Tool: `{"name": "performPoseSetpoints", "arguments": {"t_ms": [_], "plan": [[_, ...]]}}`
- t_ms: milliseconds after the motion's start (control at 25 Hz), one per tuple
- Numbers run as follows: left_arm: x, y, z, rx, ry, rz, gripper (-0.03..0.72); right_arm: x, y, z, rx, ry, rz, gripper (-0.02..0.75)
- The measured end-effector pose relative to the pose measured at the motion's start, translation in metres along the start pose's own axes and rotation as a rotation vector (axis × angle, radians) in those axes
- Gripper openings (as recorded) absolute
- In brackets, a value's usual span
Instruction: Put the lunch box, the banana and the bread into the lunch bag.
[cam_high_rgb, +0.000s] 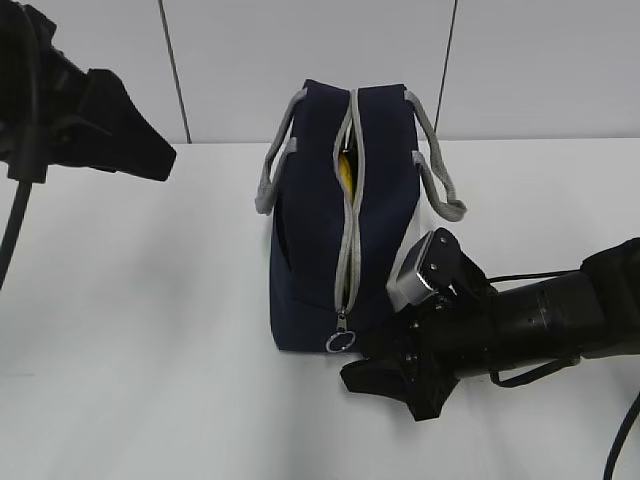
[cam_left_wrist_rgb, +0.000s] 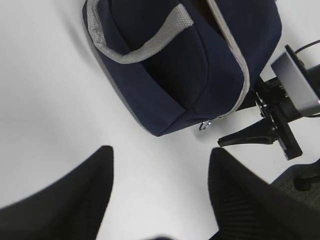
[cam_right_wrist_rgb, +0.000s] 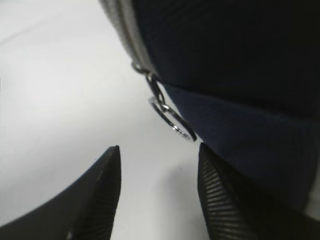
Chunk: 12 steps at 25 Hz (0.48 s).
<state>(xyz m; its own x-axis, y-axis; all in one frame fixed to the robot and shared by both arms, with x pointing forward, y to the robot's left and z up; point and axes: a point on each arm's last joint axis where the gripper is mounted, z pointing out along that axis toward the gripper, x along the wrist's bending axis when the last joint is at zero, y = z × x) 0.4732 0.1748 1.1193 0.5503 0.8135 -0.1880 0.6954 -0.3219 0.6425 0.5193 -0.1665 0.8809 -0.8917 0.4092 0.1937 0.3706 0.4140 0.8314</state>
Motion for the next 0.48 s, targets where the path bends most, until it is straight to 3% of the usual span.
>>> {"name": "performPoseSetpoints", "arguments": {"t_ms": [480], "plan": [[0.0, 0.0, 0.0, 0.0, 0.0, 0.0, 0.424, -0.0059, 0.0082, 0.0013, -0.016, -0.009, -0.028, 0.389]]}}
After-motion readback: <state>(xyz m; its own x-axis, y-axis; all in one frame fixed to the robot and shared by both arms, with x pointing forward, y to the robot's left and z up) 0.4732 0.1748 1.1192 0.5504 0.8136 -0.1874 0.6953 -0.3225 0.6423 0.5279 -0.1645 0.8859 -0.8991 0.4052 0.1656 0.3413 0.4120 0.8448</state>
